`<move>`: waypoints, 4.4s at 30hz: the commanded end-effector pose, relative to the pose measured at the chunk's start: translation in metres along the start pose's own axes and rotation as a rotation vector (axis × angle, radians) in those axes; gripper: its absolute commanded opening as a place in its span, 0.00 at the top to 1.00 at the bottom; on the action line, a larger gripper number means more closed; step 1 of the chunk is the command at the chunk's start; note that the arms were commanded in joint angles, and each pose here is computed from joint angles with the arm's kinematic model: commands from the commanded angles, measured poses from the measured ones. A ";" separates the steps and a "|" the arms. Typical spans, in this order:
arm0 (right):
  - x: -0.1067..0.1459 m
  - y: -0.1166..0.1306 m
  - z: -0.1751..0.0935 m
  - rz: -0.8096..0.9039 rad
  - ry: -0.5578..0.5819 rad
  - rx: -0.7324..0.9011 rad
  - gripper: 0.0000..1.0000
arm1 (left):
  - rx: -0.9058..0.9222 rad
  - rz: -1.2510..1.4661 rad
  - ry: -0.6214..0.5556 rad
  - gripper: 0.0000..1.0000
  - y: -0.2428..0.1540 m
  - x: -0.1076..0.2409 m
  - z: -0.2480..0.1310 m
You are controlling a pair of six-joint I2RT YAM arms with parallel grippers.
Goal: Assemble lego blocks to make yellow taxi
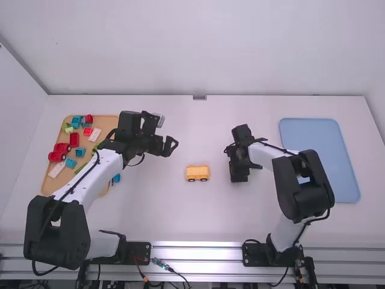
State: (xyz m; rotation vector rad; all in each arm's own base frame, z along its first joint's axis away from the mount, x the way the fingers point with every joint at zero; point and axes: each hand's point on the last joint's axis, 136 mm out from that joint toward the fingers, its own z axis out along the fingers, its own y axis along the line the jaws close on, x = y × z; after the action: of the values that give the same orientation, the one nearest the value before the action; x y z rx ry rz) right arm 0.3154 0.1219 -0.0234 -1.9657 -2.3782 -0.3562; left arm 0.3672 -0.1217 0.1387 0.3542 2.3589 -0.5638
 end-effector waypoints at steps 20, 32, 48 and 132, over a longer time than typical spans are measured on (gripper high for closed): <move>-0.041 0.075 -0.086 -1.054 -0.259 0.067 0.01 | -0.121 0.001 -0.012 0.01 0.016 -0.007 -0.007; 0.000 0.085 -0.087 -1.677 -0.423 -0.121 0.01 | 0.127 0.437 -0.026 0.01 -0.024 0.004 -0.003; 0.003 0.065 -0.097 -2.143 -0.727 -0.415 0.01 | 0.472 0.844 -0.314 0.01 -0.073 0.078 0.013; -0.023 0.017 -0.007 -2.718 -0.080 -1.029 0.11 | 0.588 0.796 -0.153 0.01 -0.065 0.126 0.131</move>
State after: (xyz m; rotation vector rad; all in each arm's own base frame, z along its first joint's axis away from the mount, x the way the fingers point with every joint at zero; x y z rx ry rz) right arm 0.3363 0.1024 -0.0114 -1.6433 1.6088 0.7052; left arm 0.3174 -0.2236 -0.0167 1.3671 1.6547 -0.8092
